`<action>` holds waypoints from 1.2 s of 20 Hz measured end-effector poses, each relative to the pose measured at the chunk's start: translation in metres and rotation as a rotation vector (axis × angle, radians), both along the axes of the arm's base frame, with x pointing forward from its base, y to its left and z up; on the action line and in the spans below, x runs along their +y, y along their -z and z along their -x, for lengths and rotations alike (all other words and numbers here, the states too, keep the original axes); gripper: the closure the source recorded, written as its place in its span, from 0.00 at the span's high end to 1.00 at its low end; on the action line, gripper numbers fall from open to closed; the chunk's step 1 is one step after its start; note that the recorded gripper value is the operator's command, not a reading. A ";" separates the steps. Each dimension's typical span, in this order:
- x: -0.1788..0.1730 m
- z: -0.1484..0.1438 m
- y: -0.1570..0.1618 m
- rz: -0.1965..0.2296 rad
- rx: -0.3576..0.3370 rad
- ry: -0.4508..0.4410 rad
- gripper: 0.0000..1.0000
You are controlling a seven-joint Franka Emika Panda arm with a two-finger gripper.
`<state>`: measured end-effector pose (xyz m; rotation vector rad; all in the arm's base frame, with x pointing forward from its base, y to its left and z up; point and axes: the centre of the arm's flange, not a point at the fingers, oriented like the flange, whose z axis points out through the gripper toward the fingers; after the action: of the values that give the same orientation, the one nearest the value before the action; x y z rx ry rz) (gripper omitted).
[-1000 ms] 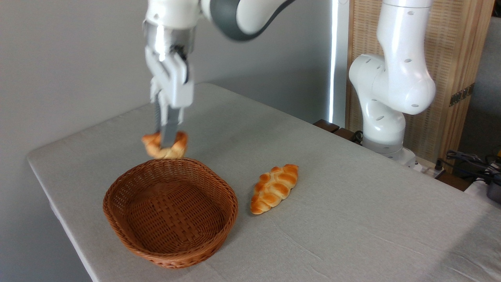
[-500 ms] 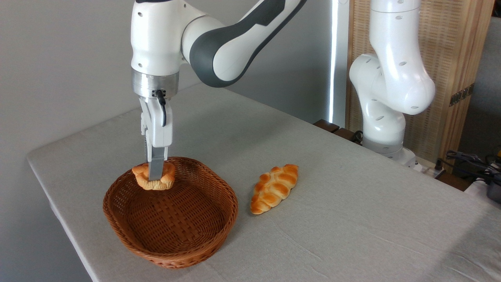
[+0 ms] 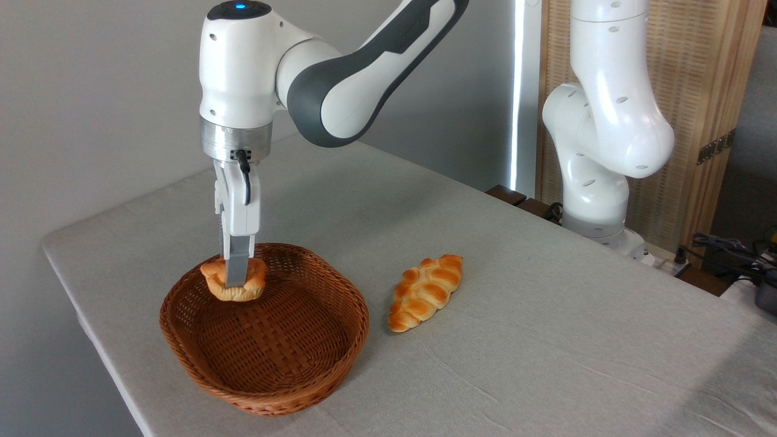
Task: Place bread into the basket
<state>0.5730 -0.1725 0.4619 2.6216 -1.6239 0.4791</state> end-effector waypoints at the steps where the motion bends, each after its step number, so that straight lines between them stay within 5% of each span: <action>1: 0.000 0.000 0.000 0.000 0.000 0.000 1.00; 9: 0.001 0.000 -0.004 0.002 -0.008 -0.001 1.00; 12: 0.018 -0.002 -0.034 0.018 -0.050 -0.038 1.00; 21: 0.120 0.032 -0.161 -0.011 0.251 -0.185 1.00; 24: 0.133 0.024 -0.166 -0.101 0.276 -0.215 1.00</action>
<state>0.5488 -0.0395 0.6277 2.7970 -1.3250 0.0328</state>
